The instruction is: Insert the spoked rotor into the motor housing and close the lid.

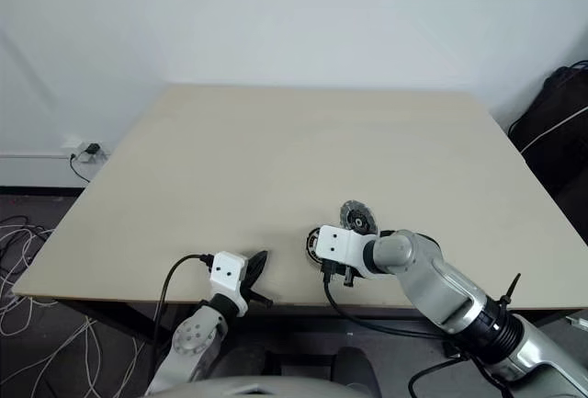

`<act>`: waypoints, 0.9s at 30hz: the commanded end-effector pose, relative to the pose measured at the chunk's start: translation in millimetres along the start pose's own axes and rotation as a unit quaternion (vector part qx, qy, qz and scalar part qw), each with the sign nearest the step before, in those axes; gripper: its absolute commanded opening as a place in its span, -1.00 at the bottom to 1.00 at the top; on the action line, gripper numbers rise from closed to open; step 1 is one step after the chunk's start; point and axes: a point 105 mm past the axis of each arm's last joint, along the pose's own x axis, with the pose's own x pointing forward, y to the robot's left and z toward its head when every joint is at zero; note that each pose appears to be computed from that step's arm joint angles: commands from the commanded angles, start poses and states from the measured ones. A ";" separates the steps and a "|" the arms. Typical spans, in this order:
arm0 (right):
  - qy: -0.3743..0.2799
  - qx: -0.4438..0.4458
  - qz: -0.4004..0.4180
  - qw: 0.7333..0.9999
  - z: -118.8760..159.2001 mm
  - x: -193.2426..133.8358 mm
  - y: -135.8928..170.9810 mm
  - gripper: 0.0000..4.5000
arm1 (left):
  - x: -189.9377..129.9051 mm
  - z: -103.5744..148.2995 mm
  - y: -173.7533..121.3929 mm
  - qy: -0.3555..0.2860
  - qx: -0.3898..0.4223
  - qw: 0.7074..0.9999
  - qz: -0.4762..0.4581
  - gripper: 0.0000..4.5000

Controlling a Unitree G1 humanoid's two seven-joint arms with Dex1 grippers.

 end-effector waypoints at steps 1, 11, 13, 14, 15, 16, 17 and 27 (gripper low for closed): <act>-0.001 -0.034 -0.005 0.999 3.8 -1.6 -7.1 -0.26 | 1.5 7.0 -0.2 -0.015 0.000 1.000 -0.002 -1.00; 0.012 -0.022 0.008 1.000 -4.9 14.6 -8.1 -0.26 | 0.2 6.8 2.1 -0.015 0.001 1.000 0.006 -1.00; 0.015 -0.022 0.012 1.000 -6.6 16.5 -6.9 -0.43 | -0.1 6.7 2.8 -0.015 0.001 1.000 0.007 -1.00; 0.016 -0.022 0.014 1.000 -7.3 17.2 -6.4 -0.52 | -0.4 6.5 3.3 -0.015 0.001 1.000 0.008 -1.00; 0.016 -0.022 0.015 1.000 -7.8 17.5 -6.1 -0.66 | -0.6 6.3 3.6 -0.014 0.001 1.000 0.009 -1.00; 0.017 -0.021 0.015 1.000 -8.2 17.7 -6.1 -0.80 | -0.7 6.2 3.7 -0.014 0.001 1.000 0.009 -1.00; 0.017 -0.021 0.015 1.000 -8.5 17.8 -6.3 -0.93 | -0.8 6.0 3.8 -0.014 0.001 1.000 0.010 -1.00; -0.002 0.082 -0.038 0.996 1.6 19.0 -19.7 -0.97 | -0.1 11.4 -1.8 -0.016 -0.002 1.000 0.006 -1.00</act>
